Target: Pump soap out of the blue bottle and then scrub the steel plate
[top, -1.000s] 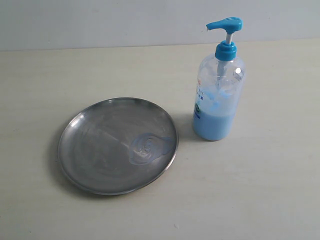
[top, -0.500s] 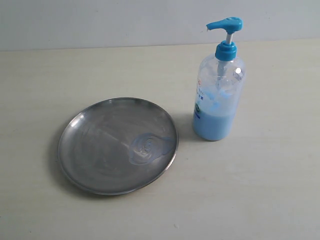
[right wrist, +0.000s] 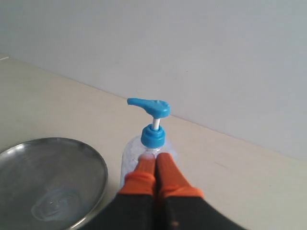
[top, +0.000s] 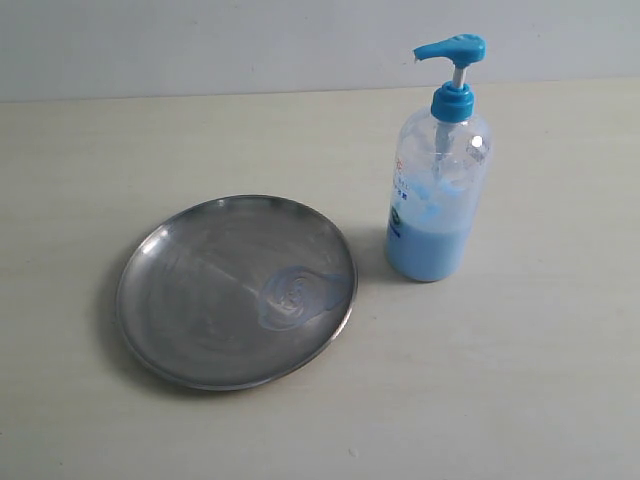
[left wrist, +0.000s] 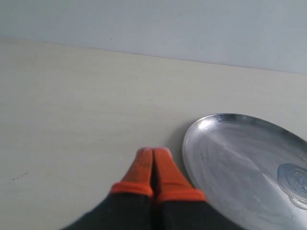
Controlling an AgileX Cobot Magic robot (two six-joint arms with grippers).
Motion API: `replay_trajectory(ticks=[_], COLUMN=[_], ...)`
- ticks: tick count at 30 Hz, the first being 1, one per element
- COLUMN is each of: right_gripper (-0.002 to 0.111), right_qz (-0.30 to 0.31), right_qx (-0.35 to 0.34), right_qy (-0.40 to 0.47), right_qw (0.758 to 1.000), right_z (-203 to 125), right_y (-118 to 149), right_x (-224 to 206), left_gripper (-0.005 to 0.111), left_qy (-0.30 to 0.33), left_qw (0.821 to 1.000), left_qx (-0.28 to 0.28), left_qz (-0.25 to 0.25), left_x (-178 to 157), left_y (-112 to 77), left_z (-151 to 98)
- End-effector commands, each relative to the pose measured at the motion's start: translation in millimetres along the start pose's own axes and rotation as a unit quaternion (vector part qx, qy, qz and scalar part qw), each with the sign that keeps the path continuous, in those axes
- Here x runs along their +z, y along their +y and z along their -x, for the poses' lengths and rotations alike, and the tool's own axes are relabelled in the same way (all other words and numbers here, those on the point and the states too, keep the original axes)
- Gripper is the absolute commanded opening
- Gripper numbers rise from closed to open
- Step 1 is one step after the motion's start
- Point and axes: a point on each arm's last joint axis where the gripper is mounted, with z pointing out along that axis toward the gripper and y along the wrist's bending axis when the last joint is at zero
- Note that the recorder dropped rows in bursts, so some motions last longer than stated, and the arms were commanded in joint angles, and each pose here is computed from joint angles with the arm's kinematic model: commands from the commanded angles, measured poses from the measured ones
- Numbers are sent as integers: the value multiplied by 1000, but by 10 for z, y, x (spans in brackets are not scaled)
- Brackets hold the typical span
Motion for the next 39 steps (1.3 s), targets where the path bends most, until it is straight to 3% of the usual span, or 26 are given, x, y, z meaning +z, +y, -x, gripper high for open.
replay_trajectory(ticks=[1,5,17,28,39], right_gripper=[0,0,0,0,0], right_qz=[7,18,-76,-150,-155], right_qx=[21,34,62,90,91], right_qy=[24,49,24,12,14], right_qw=[999,998,995,985,984], right_z=[-88,-404,-942,-1281,-1488], right_y=[16,65,-3,-27,-5], right_x=[-16,-10,-89,-104,-59], left_gripper=[0,0,0,0,0], left_qy=[-4,-4,-4,-4,-4], left_qw=[1000,1000,1000,1000,1000], left_qx=[0,0,1,1,1], left_qz=[3,3,3,3,3], left_x=[-1,-1,-1,-1,-1], left_y=[5,5,5,5,5], left_z=[-4,-4,-3,-3,-3])
